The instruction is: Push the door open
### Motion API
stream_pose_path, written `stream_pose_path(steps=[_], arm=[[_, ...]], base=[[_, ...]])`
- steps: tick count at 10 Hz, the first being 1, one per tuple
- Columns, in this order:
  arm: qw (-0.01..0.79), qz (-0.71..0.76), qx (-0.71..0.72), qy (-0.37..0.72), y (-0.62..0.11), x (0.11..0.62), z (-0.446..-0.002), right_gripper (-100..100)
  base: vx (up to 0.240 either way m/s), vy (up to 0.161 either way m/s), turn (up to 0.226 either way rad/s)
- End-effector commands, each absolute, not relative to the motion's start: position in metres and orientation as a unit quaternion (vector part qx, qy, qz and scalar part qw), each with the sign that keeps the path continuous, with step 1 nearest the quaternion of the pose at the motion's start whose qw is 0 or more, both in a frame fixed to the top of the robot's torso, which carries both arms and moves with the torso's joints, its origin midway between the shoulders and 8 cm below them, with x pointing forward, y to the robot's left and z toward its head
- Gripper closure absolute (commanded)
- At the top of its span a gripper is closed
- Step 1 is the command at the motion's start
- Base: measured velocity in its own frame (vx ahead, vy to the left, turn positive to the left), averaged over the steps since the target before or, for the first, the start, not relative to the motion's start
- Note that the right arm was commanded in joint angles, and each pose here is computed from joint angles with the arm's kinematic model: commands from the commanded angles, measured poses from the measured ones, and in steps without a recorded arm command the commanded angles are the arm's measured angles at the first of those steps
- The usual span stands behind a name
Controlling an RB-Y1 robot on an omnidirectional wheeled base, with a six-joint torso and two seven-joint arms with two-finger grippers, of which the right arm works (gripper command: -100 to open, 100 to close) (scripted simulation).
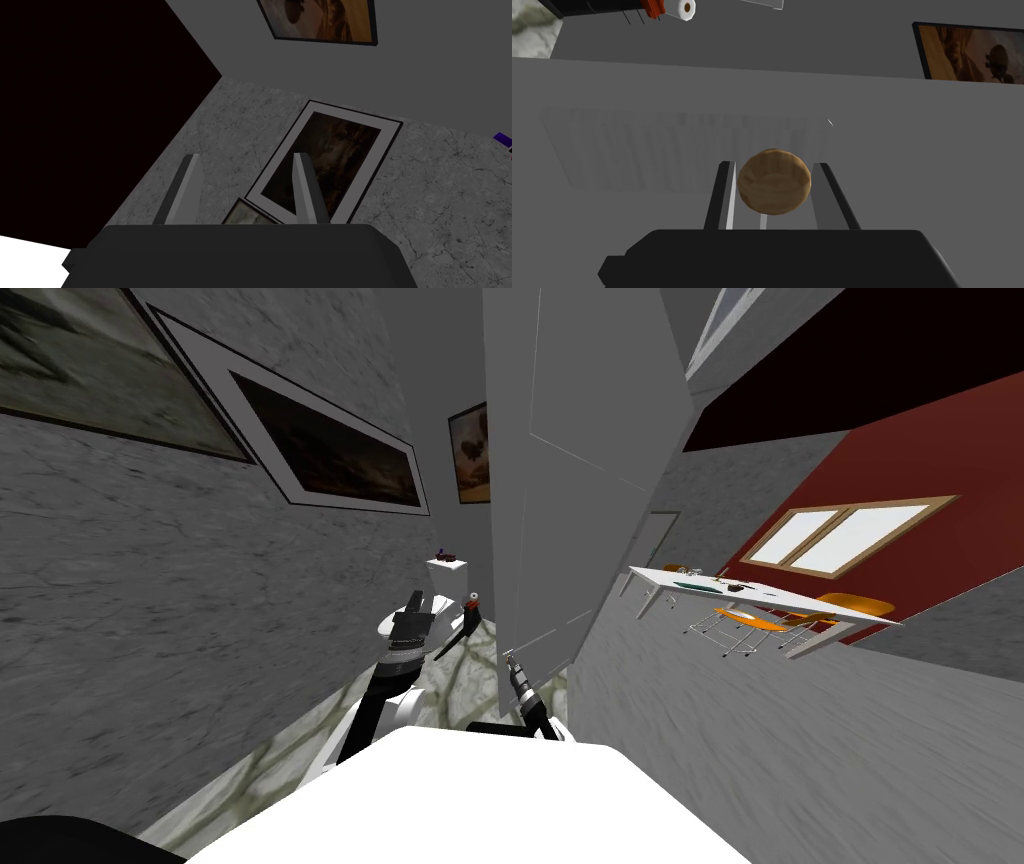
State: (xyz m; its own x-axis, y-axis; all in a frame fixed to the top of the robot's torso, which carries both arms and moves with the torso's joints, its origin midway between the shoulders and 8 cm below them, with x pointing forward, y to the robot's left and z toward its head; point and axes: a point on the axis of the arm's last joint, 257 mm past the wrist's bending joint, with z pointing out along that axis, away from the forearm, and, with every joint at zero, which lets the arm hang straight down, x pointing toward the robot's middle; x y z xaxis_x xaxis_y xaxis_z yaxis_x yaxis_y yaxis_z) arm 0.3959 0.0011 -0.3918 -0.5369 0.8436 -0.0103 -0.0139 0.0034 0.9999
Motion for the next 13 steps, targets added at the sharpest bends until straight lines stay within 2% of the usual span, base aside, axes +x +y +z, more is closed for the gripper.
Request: stream_pose_path(steps=[1,4,8,13], arm=[[0.345,0.621,0.336,0.619,0.001,0.395,-0.392,100],[0.345,0.621,0.336,0.619,0.001,0.395,-0.392,100],[0.367,0.602,0.354,0.614,-0.027,0.412,-0.397,100],[0.39,0.588,0.383,0.596,-0.049,0.432,-0.394,100]], base=[[-0.017,-0.014,0.003],[-0.006,-0.004,-0.003],[0.108,0.138,-0.051],[0.15,0.183,-0.063]])
